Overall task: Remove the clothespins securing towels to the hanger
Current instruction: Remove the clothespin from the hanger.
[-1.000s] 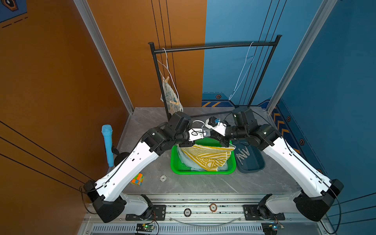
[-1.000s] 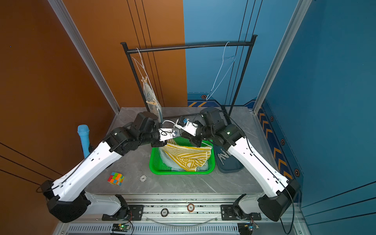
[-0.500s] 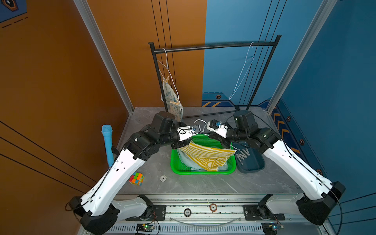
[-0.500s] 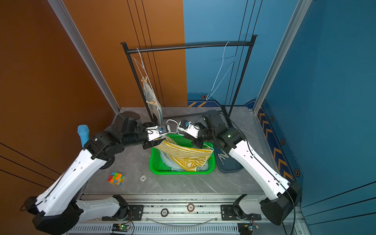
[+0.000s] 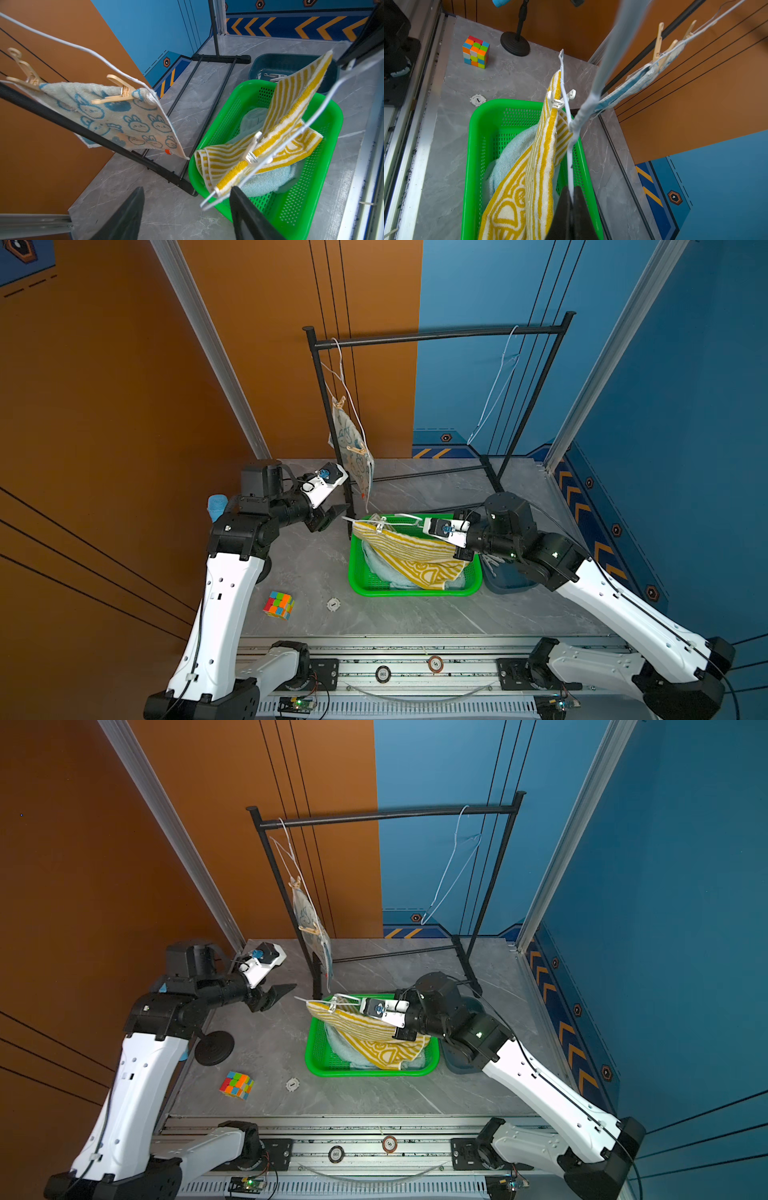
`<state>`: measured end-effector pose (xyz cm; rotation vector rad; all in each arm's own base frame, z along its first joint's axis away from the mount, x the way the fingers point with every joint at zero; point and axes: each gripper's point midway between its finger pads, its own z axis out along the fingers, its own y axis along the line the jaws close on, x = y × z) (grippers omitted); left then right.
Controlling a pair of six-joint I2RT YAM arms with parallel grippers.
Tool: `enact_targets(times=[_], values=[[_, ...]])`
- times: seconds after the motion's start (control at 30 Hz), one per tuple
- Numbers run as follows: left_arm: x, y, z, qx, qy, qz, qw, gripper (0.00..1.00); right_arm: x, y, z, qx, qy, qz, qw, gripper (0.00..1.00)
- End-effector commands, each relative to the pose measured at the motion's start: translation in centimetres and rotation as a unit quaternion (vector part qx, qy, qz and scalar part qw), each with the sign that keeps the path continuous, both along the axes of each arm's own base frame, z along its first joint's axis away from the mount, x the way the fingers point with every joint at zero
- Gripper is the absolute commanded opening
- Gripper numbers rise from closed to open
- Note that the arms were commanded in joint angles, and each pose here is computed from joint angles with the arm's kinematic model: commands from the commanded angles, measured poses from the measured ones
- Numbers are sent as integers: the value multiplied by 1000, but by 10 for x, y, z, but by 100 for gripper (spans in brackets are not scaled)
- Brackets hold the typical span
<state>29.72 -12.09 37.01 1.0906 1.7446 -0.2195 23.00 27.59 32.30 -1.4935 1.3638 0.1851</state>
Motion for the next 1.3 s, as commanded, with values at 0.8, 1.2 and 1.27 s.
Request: enact_targets(times=[0.8, 1.2, 1.27], values=[[-8, -49, -98, 324, 77, -175, 927, 66, -26, -12, -18, -124, -303, 0, 945, 0], [-12, -69, -119, 343, 114, -226, 905, 68, -32, -11, -26, -150, -316, 20, 937, 0], [-14, -72, -124, 344, 120, -235, 901, 69, -32, -11, -27, -153, -316, 21, 936, 0]])
